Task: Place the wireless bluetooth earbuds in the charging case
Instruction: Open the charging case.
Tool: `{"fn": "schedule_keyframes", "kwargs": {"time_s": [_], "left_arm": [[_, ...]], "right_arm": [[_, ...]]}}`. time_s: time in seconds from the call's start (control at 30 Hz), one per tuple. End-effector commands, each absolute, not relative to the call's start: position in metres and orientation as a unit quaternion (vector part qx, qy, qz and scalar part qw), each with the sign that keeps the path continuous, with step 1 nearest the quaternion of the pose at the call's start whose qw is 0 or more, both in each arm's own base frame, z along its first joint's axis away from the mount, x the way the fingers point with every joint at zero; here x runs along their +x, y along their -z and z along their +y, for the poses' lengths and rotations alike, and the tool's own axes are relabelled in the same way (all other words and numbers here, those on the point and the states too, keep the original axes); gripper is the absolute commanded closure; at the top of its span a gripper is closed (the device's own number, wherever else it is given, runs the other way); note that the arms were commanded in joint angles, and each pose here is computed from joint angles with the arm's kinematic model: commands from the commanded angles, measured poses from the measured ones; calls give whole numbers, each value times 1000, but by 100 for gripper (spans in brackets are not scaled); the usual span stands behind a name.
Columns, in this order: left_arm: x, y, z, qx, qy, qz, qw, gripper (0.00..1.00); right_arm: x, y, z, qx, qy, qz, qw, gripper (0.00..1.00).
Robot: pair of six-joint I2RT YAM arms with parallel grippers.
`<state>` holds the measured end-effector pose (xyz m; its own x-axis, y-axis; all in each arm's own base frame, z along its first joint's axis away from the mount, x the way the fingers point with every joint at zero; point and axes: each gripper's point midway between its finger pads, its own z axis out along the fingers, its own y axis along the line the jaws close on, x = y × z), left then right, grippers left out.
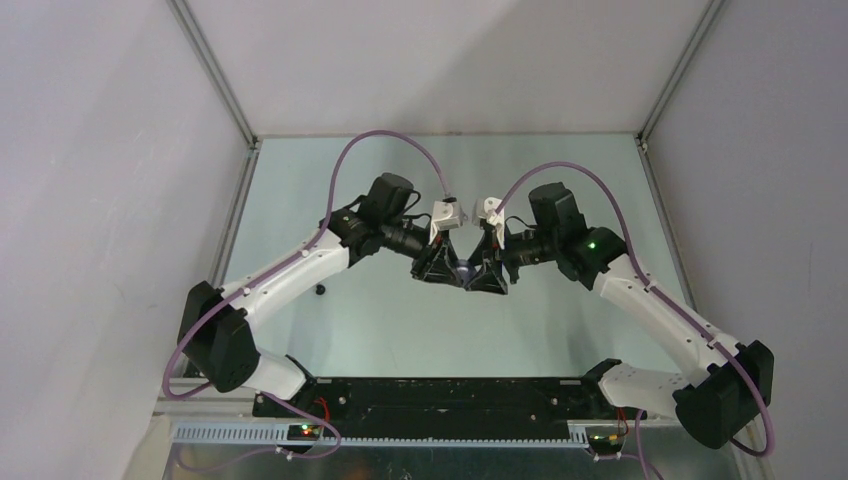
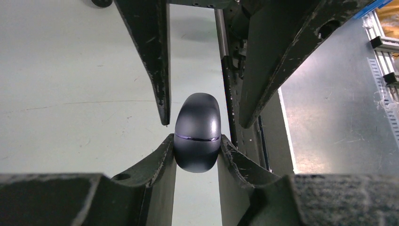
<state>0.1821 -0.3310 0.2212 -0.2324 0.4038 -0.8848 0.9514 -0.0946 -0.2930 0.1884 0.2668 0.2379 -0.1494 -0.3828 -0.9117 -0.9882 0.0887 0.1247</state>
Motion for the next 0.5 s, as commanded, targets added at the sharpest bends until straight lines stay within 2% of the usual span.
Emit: {"fn": "schedule_keyframes", "kwargs": {"time_s": [0.0, 0.27, 0.4, 0.47], "left_arm": [[183, -239, -331, 551, 496, 598, 304, 93], [184, -241, -329, 548, 501, 596, 307, 93], [184, -241, -329, 547, 501, 596, 307, 93], [184, -241, -329, 547, 502, 596, 307, 93]], "right_arm": [[188, -250, 269, -535, -421, 623, 386, 42], [195, -245, 267, -529, -416, 632, 384, 52], [194, -246, 266, -529, -420, 630, 383, 67], [194, -246, 266, -529, -420, 630, 383, 71]]}}
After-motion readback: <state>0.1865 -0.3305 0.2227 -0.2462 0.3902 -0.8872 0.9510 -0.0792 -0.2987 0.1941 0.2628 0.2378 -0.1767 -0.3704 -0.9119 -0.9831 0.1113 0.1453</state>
